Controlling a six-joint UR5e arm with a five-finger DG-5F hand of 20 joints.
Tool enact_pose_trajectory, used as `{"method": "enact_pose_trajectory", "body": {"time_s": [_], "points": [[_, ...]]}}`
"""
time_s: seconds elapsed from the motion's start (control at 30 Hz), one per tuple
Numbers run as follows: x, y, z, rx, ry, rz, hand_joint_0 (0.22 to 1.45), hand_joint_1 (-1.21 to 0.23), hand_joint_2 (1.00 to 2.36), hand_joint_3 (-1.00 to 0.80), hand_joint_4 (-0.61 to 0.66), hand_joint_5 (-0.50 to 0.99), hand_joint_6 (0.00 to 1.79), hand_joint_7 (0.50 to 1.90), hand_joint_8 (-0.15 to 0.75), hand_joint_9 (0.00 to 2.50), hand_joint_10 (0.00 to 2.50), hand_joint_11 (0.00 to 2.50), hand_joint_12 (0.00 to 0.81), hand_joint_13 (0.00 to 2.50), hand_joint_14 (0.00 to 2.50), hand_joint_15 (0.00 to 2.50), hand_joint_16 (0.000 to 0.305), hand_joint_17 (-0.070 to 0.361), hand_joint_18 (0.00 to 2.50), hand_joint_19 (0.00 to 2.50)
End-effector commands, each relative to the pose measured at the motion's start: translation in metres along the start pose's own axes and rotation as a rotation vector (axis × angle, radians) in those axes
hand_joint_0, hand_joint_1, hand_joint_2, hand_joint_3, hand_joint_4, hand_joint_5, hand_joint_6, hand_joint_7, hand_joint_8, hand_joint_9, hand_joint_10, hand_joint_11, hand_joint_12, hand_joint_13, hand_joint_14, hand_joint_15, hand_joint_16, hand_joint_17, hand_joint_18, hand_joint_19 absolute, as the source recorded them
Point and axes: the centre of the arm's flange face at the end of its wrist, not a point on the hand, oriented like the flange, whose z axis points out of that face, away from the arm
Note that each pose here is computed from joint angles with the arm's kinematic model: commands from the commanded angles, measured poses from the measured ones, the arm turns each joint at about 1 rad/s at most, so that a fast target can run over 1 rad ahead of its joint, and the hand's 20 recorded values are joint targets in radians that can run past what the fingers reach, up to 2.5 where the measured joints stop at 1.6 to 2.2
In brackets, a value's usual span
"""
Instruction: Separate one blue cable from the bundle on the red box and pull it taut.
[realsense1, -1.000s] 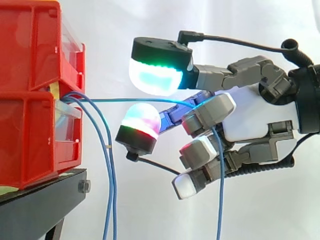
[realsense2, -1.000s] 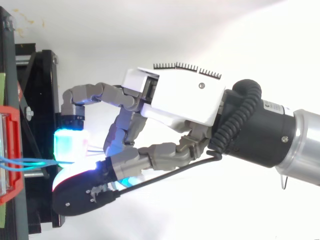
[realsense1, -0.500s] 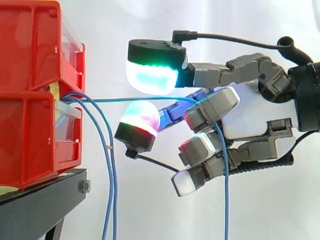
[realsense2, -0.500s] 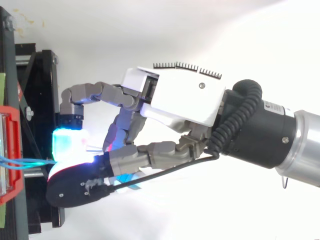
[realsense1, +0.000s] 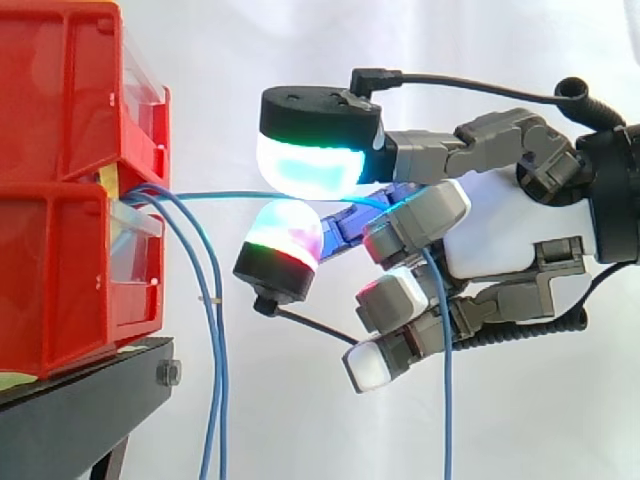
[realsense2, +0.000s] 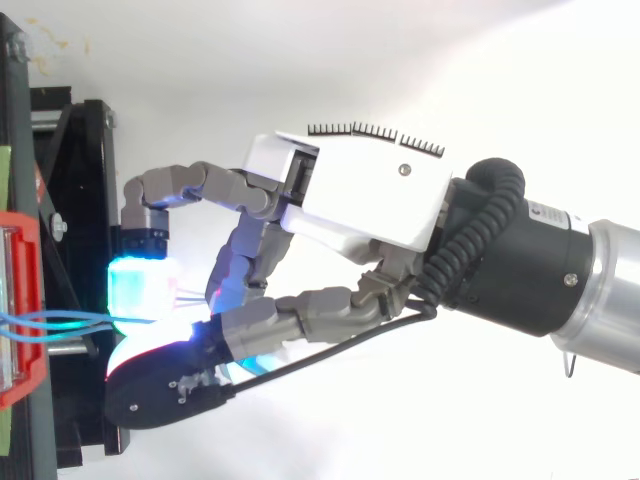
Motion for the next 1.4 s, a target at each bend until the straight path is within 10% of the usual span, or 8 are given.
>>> {"method": "enact_pose_trajectory", "body": {"time_s": [0.0, 1.37], "points": [[-0.0006, -0.0002, 0.0, 0.0, -0.006, 0.0, 0.63, -0.83, 1.01, -0.35, 0.23, -0.11, 0.59, 1.38, 0.326, 1.55, 0.02, 1.44, 0.46, 1.33, 0.02, 0.78, 0.056, 0.126, 0.89, 0.58], [-0.0005, 0.0005, 0.0001, -0.001, -0.006, 0.004, 0.59, -0.62, 1.01, -0.33, 0.22, -0.1, 0.59, 1.36, 0.346, 1.59, 0.02, 1.33, 0.475, 1.32, 0.02, 0.76, 0.058, 0.132, 0.89, 0.6]]}}
